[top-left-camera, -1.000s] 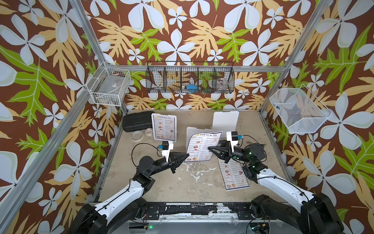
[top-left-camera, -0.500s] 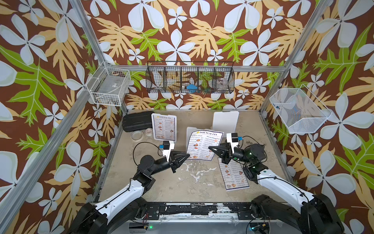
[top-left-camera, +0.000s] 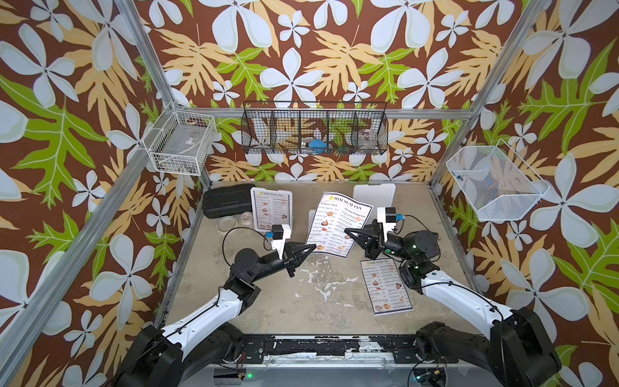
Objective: Insert the menus into the narrow rack
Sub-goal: Pick up the menu from the center of the board.
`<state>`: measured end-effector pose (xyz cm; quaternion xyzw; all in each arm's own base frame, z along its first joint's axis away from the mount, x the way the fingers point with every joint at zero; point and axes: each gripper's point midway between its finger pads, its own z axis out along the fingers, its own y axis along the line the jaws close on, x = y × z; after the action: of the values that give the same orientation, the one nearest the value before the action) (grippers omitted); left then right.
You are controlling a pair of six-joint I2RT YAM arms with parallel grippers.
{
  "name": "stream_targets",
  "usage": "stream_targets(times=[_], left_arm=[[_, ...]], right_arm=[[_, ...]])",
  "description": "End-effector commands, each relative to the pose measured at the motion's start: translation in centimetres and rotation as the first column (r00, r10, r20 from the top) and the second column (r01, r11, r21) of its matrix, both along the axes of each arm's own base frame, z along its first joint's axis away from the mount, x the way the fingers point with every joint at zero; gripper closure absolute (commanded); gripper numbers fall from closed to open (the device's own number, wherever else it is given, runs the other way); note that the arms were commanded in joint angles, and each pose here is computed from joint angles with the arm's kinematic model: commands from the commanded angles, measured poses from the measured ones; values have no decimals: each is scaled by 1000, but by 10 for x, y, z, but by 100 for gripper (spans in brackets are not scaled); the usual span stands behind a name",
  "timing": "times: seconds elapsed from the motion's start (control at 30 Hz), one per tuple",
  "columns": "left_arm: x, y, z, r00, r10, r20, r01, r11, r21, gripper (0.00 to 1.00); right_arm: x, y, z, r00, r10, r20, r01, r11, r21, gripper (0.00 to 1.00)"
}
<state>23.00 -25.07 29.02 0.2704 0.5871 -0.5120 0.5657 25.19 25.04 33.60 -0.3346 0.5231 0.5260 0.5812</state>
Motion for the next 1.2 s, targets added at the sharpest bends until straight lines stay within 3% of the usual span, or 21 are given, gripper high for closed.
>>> stream_targets(times=[0.0, 0.13, 0.5, 0.8, 1.17], left_arm=[[8, 1, 5, 999, 36, 33, -37, 999, 23, 99], [16, 2, 9, 997, 60, 45, -62, 997, 44, 100], [35, 4, 3, 997, 73, 32, -76, 992, 97, 100], [58, 3, 3, 995, 101, 25, -103, 987, 127, 100], [62, 0, 6, 996, 79, 49, -85, 986, 144, 100]], right_arm=[[6, -5, 10, 1000, -17, 19, 16, 999, 27, 90], [16, -15, 13, 1000, -17, 15, 16, 999, 47, 77], [22, -30, 29, 991, 117, 62, -123, 986, 113, 63], [37, -21, 39, 972, 229, 58, -234, 965, 118, 62], [55, -19, 35, 982, 187, 15, -187, 976, 108, 63]])
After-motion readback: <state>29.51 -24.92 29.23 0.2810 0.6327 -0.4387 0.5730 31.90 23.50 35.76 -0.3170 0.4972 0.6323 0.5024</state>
